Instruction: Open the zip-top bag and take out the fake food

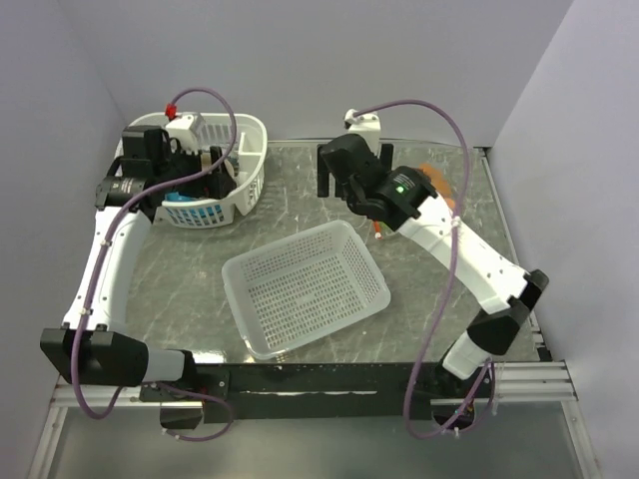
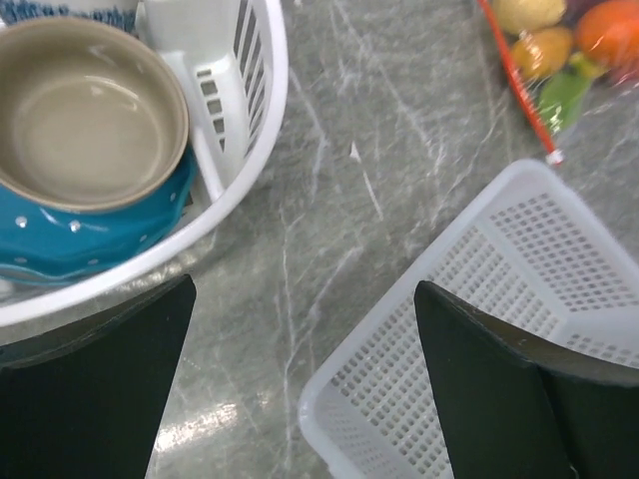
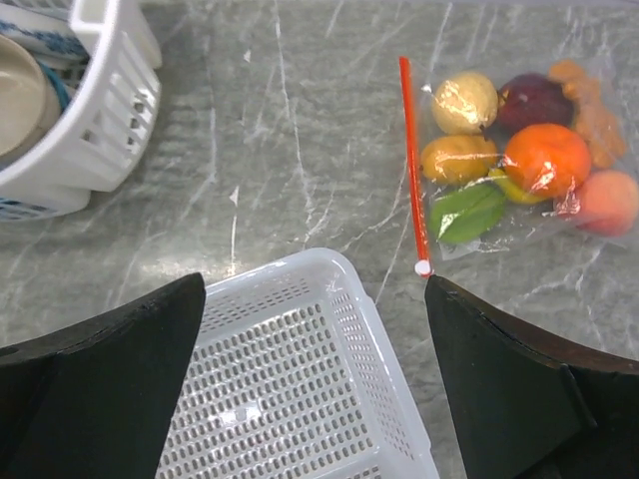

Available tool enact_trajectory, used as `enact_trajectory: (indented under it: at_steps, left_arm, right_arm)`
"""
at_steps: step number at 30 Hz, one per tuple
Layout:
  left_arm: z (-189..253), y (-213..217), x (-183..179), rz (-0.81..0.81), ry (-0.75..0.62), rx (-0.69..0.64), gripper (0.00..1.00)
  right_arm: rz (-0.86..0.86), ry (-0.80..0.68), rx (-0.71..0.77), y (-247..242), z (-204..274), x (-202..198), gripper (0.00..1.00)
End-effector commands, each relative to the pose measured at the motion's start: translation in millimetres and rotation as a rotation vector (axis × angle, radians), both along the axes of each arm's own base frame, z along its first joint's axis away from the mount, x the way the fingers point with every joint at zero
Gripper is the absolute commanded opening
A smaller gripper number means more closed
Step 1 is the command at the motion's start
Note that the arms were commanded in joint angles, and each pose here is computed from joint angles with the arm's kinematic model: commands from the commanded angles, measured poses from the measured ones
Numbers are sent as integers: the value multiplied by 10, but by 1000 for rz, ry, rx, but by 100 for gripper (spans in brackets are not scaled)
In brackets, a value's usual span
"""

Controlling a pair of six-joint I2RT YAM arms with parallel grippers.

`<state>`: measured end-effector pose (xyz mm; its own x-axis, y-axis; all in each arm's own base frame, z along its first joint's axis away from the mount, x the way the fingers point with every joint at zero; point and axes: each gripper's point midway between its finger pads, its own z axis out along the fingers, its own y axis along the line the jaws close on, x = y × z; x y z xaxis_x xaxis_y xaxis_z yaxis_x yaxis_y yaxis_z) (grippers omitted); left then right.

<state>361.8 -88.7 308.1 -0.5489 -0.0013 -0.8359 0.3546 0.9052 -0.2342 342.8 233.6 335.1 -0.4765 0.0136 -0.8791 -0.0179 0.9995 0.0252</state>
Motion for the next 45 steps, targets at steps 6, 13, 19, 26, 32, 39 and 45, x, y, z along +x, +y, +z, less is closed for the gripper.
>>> enact_trajectory:
  at_steps: [6, 13, 19, 26, 32, 39, 45]
  left_arm:
    - [-586, 68, -253, -108, 1, 144, 99]
    - [-888, 95, -598, -185, 12, 206, 99]
    - [-1315, 144, -682, -195, 23, 241, 99]
    - [-1528, 99, -415, -178, -26, 215, 99]
    - [-1550, -113, -163, -258, 12, 173, 99]
    - [-1796, -578, -399, -432, 91, 143, 99]
    - [-1734, -600, -665, -544, 72, 159, 99]
  right_arm:
    - [-202, 114, 49, -343, -626, 943, 100]
    - [-330, 143, -111, -558, -1287, 1437, 100]
    - [-348, 171, -165, -560, -1673, 1505, 100]
    - [-376, 238, -171, -594, -1946, 1360, 100]
    - [-401, 210, -216, -817, -1964, 1323, 100]
    - [-436, 237, -288, -855, -2111, 1523, 100]
    - [-434, 254, -297, -910, -2300, 1574, 100]
